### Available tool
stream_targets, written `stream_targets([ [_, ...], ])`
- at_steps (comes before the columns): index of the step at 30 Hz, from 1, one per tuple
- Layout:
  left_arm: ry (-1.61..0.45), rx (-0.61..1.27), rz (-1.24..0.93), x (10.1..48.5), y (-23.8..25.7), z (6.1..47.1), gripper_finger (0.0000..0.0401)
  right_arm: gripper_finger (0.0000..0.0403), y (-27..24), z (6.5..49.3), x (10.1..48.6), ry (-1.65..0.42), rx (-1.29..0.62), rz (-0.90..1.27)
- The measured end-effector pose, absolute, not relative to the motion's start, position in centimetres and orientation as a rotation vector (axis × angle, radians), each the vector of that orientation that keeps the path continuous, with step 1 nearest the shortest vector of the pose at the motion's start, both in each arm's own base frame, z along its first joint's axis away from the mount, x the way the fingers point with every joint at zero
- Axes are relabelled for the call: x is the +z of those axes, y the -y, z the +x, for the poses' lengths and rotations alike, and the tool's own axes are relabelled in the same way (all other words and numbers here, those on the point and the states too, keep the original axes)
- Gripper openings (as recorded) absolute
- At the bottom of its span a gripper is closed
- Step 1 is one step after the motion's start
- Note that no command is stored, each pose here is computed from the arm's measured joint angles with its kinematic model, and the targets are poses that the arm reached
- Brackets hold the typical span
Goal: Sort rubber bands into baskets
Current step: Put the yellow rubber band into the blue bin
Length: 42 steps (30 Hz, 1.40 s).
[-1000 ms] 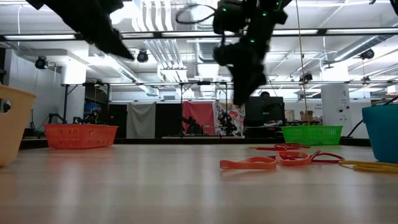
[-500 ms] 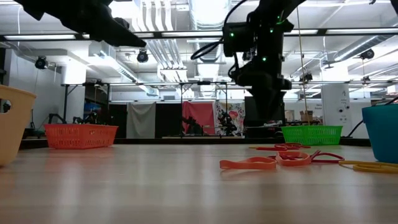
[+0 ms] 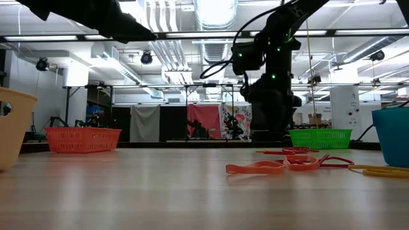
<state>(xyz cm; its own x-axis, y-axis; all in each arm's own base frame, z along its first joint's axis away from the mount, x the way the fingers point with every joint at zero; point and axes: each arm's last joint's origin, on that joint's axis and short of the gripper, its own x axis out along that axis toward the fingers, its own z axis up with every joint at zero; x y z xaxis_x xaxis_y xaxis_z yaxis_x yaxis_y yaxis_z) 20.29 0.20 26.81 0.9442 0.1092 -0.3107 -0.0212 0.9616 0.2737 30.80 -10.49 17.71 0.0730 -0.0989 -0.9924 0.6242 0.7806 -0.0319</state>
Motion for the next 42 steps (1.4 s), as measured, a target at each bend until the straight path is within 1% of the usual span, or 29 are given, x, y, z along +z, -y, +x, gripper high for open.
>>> stream_targets([
  [7, -0.337, 0.072, 0.276, 26.4, -0.2, 20.9, 0.0174, 0.0187, 9.8, 30.8, 15.9, -1.34, -0.564, 0.449],
  [17, -0.312, 0.078, 0.365, 26.4, -0.5, 21.5, 0.0174, 0.0185, 9.4, 30.2, 14.0, -1.305, -0.581, 0.474],
  [20, -0.3, 0.092, 0.369, 26.4, -0.8, 21.8, 0.0174, 0.0174, 9.4, 30.1, 13.9, -1.303, -0.58, 0.473],
  [24, -0.276, 0.116, 0.366, 26.5, -1.2, 22.2, 0.0174, 0.0149, 9.4, 30.1, 14.0, -1.307, -0.575, 0.466],
  [27, -0.283, 0.121, 0.365, 26.3, -1.4, 22.3, 0.0174, 0.0135, 9.5, 30.6, 14.5, -1.292, -0.573, 0.464],
  [30, -0.282, 0.123, 0.346, 26.3, -1.3, 22.4, 0.0174, 0.0131, 9.8, 31.4, 15.5, -1.25, -0.569, 0.464],
  [36, -0.285, 0.126, 0.316, 26.2, -1.4, 22.5, 0.0174, 0.0149, 10.6, 32.2, 17.0, -1.192, -0.578, 0.474],
  [42, -0.288, 0.126, 0.313, 26.2, -1.3, 22.5, 0.0174, 0.0186, 11.6, 31.6, 16.6, -1.201, -0.609, 0.496],
])
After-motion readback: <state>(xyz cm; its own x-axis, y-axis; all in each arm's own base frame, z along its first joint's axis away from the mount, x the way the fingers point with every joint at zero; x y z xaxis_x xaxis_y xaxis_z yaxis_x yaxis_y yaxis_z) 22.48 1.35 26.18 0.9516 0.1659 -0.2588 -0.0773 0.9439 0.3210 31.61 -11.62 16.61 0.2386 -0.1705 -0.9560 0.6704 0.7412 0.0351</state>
